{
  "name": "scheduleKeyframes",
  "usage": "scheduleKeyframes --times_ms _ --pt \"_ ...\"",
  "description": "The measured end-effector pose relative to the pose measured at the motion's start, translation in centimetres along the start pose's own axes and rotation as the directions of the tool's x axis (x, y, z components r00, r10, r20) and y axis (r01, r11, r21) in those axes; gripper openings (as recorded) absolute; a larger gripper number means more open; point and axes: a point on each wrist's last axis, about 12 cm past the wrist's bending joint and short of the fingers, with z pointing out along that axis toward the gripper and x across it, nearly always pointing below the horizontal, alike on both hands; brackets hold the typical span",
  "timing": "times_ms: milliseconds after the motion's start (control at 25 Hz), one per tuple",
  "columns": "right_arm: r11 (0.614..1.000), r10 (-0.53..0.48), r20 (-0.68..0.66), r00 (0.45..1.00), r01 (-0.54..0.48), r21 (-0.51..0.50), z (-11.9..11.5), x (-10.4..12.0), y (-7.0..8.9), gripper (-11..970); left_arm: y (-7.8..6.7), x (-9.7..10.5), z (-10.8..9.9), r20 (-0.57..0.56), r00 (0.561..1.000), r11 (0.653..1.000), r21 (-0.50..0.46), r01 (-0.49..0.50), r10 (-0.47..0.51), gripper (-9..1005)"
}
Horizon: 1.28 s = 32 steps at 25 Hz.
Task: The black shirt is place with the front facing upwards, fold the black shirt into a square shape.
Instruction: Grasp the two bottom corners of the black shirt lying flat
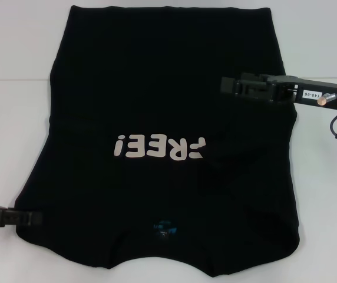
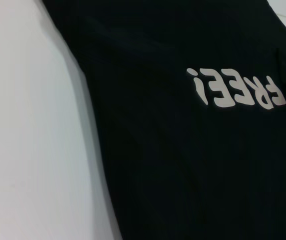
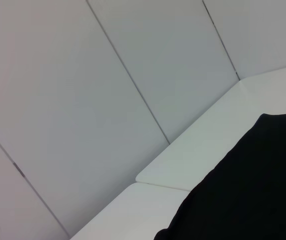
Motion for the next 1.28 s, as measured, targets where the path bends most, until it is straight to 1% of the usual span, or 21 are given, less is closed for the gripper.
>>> scheduleKeyframes --times_ms 160,200,400,640,1000,1160,1280 --pt "1.000 0.001 0.000 1.000 -0.001 0.000 0.0 0.0 0.0 941 0.2 0.0 -0.4 0.002 1.000 1.000 -0.012 0.002 -0.002 812" --pt "1.000 0.001 0.000 1.000 -0.001 0.001 0.0 0.0 0.0 941 0.4 -0.1 -0.8 0.005 1.000 1.000 -0.025 0.006 -0.006 803" --pt "1.000 0.001 0.002 1.000 -0.001 -0.001 -0.1 0.0 0.0 940 0.7 0.0 -1.3 -0.009 1.000 0.999 -0.051 0.008 -0.009 806" --pt "1.000 -0.001 0.002 1.000 0.001 -0.003 0.0 -0.1 0.0 936 0.6 -0.1 -1.1 -0.033 0.999 0.998 -0.061 -0.001 -0.001 808" --pt "1.000 -0.003 0.004 1.000 0.003 -0.003 -0.1 -0.2 0.0 931 0.4 -0.7 -0.9 -0.030 0.999 0.998 -0.058 -0.014 0.012 801" --pt "1.000 -0.005 0.007 1.000 0.005 0.001 -0.2 -0.3 -0.1 928 0.7 -1.0 -1.1 -0.050 0.999 0.996 -0.087 -0.008 0.004 784" --pt "1.000 -0.004 0.011 1.000 0.004 0.002 -0.3 -0.4 -0.1 927 0.5 -1.1 -0.7 -0.067 0.998 0.995 -0.096 -0.020 0.013 654"
